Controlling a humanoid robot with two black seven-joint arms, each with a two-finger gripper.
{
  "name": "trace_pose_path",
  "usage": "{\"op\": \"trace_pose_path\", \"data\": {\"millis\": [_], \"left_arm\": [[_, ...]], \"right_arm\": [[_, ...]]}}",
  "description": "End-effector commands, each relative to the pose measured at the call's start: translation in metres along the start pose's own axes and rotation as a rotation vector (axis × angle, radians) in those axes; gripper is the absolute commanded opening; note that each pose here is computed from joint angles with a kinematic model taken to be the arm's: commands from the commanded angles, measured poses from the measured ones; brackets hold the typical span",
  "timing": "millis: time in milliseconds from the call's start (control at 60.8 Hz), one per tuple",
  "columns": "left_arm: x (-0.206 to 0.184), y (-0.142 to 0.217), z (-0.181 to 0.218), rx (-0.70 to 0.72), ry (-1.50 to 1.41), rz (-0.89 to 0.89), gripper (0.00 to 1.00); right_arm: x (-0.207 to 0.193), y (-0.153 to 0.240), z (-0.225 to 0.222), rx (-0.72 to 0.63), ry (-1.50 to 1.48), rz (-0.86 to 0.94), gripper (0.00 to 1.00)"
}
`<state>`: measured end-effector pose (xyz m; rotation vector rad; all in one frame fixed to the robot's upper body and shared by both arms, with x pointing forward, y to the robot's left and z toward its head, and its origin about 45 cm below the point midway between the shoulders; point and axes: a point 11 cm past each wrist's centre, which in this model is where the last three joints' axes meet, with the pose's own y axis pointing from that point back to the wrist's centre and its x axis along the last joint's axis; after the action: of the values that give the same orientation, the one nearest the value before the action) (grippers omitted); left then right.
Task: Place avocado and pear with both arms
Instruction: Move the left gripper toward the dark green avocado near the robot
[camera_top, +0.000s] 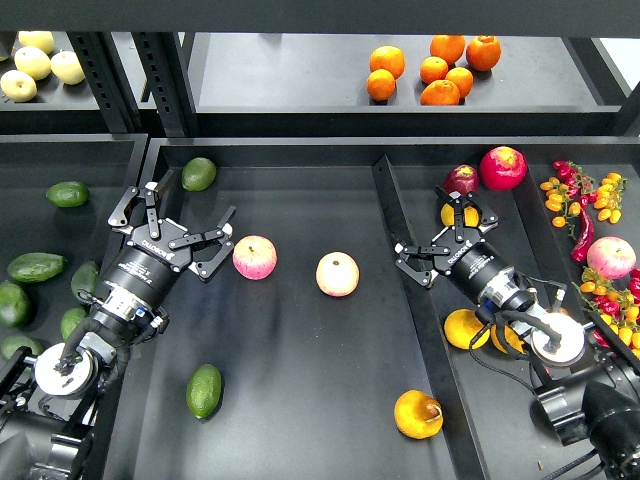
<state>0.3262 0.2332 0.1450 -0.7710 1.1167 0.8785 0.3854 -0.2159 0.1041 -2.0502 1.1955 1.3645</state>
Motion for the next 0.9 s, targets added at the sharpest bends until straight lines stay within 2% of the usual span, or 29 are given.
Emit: {"op": "trace_pose_path", "data": {"millis": [0,477,756,888], "left_arm": [[0.0,0.0,0.0,0.003,0.0,-0.001,1.0],[-0.001,-0.001,-0.003,0.02,0.002,-0.003,1.0],[-0.003,-0.002,-0.016,0.106,0.002,-0.009,1.0],[-0.009,-0.008,-0.033,0.239,-0.008,-0.029,1.0]], "right_arm": [[-0.001,0.0,0.0,-0.001,0.001,-0.003,1.0],[0.0,0.0,-0.001,0.0,-0.001,0.0,1.0],[0.0,0.0,0.0,-0.001,-0.001,0.0,1.0],[0.002,0.001,0.001,-0.002,-0.003,0.004,1.0]]}}
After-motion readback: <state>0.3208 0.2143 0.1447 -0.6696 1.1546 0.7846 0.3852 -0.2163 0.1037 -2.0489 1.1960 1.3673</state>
